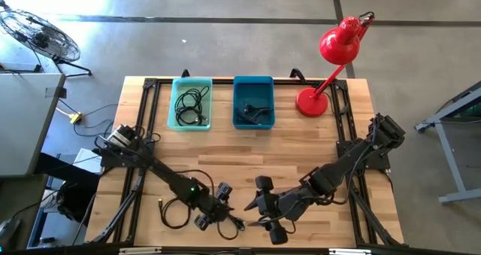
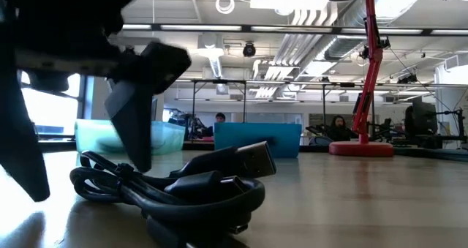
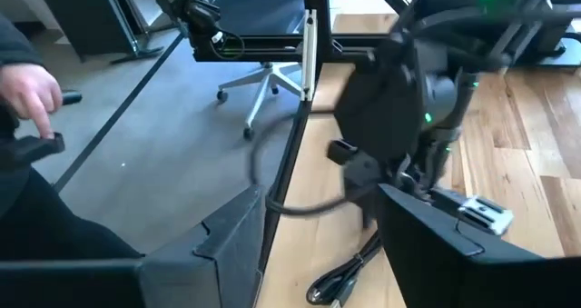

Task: Pick & Place USB Port
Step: Put the black USB cable into the blue bin

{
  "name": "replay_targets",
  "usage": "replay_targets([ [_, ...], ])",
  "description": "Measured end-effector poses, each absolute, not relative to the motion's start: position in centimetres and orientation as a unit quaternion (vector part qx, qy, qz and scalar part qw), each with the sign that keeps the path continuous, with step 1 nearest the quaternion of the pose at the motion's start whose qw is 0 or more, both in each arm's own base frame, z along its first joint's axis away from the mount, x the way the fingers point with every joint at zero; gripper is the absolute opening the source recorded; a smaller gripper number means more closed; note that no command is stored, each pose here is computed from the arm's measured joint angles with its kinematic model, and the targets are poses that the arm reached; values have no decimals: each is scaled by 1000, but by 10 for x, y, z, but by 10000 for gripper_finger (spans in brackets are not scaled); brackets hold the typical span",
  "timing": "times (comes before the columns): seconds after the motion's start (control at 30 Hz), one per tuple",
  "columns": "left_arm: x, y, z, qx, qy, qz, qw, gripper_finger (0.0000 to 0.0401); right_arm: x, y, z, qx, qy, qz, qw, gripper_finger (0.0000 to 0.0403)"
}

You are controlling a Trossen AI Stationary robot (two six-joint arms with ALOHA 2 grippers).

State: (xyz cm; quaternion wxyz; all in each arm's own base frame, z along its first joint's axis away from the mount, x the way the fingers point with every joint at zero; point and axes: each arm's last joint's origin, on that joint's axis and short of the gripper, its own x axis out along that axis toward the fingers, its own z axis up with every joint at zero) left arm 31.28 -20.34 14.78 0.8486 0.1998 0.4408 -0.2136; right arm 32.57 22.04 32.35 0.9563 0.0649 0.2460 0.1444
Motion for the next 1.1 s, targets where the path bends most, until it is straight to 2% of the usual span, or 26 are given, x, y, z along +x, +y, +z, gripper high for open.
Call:
replay_targets([
  [0.07,315,-203,144,198,450,-207,846,243,326,221,324,66,243,146,957,201],
  [0.13,316,-203,142,197,454,-203,845,214,325,222,325,68,239,148,957,201],
  [0.2,316,-201,142,194,458,-204,843,160,325,224,326,69,235,152,958,201],
  [0.3,314,-199,144,189,481,-191,834,44,324,226,328,72,227,159,958,201],
  [0.33,313,-198,146,187,493,-182,830,26,322,227,329,72,226,165,957,201],
  [0.57,302,-189,174,230,613,-138,743,12,308,229,346,46,199,181,962,201],
  [0.63,301,-187,192,257,637,-122,716,13,305,229,349,34,193,173,965,201],
  [0.77,305,-186,239,317,636,-98,697,12,299,224,349,25,214,158,964,201],
  [0.93,308,-184,309,356,596,-62,717,12,299,217,344,-4,234,119,965,201],
  [1.1,307,-181,362,360,534,-35,764,12,305,207,345,-46,221,64,972,201],
])
